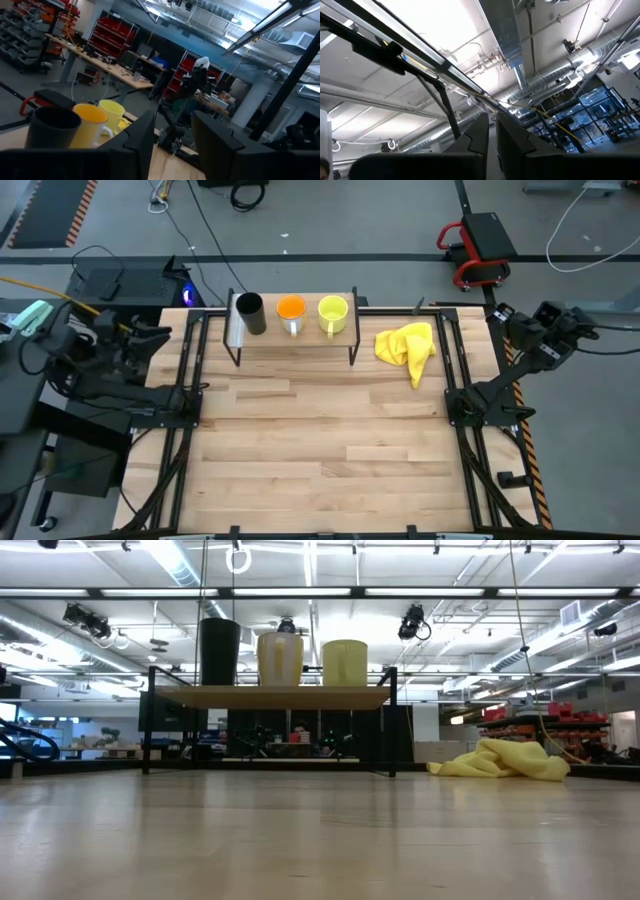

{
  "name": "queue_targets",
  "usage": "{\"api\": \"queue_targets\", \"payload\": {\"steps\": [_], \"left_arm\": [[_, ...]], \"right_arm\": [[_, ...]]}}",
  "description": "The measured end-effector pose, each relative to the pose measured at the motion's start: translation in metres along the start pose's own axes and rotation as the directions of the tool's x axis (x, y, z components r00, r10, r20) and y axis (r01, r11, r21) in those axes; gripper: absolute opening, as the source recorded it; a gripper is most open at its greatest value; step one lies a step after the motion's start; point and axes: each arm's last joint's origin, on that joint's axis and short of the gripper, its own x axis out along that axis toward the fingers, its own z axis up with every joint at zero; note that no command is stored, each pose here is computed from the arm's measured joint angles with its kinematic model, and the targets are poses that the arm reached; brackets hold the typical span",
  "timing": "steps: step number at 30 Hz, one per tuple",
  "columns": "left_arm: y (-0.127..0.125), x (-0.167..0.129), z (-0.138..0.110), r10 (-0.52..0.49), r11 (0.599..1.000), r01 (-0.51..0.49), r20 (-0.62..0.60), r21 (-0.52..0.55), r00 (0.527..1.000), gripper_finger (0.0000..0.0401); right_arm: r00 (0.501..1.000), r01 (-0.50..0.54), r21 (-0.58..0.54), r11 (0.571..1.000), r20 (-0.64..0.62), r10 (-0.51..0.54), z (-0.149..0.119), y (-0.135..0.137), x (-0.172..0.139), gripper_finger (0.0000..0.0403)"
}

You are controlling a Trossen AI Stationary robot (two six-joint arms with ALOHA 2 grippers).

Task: Stack small to large cups/mugs on shelf
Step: Return to Home Position

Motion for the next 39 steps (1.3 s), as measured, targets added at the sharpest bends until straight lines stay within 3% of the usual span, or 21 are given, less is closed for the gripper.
{"api": "queue_targets", "payload": {"steps": [8, 16, 22, 25, 28, 33, 39], "left_arm": [[0.019, -0.029, -0.004, 0.001, 0.998, 0.003, 0.065, -0.060, 0.998, 0.0148], [0.020, -0.019, -0.021, 0.042, 0.998, -0.043, -0.008, -0.049, 0.999, 0.0145], [0.014, 0.006, -0.042, -0.040, 0.997, 0.041, 0.017, -0.059, 0.999, 0.0140], [0.008, 0.014, -0.045, -0.137, 0.988, 0.143, 0.102, -0.059, 0.985, 0.0143], [0.009, 0.024, -0.060, -0.159, 0.986, 0.162, 0.069, -0.041, 0.985, 0.0148], [0.012, 0.035, -0.082, -0.137, 0.988, 0.139, 0.030, -0.061, 0.990, 0.0150], [0.017, 0.055, -0.116, -0.178, 0.978, 0.186, 0.091, -0.099, 0.980, 0.0141]], "right_arm": [[1.000, 0.000, -0.005, 1.000, -0.005, 0.000, 0.002, 0.000, 0.000, 0.0043], [1.000, 0.005, 0.032, 0.999, -0.009, -0.005, -0.003, 0.000, 0.001, 0.0043], [0.999, -0.019, 0.051, 0.999, 0.051, 0.016, -0.039, -0.005, 0.006, 0.0043], [0.982, -0.128, 0.047, 0.991, 0.144, 0.120, -0.061, -0.008, 0.002, 0.0043], [0.960, -0.214, 0.022, 0.976, 0.190, 0.206, -0.081, -0.011, -0.004, 0.0043], [0.964, -0.208, 0.034, 0.978, 0.175, 0.199, -0.103, -0.017, -0.009, 0.0043], [0.967, -0.201, 0.045, 0.978, 0.170, 0.191, -0.109, -0.019, -0.011, 0.0043]]}}
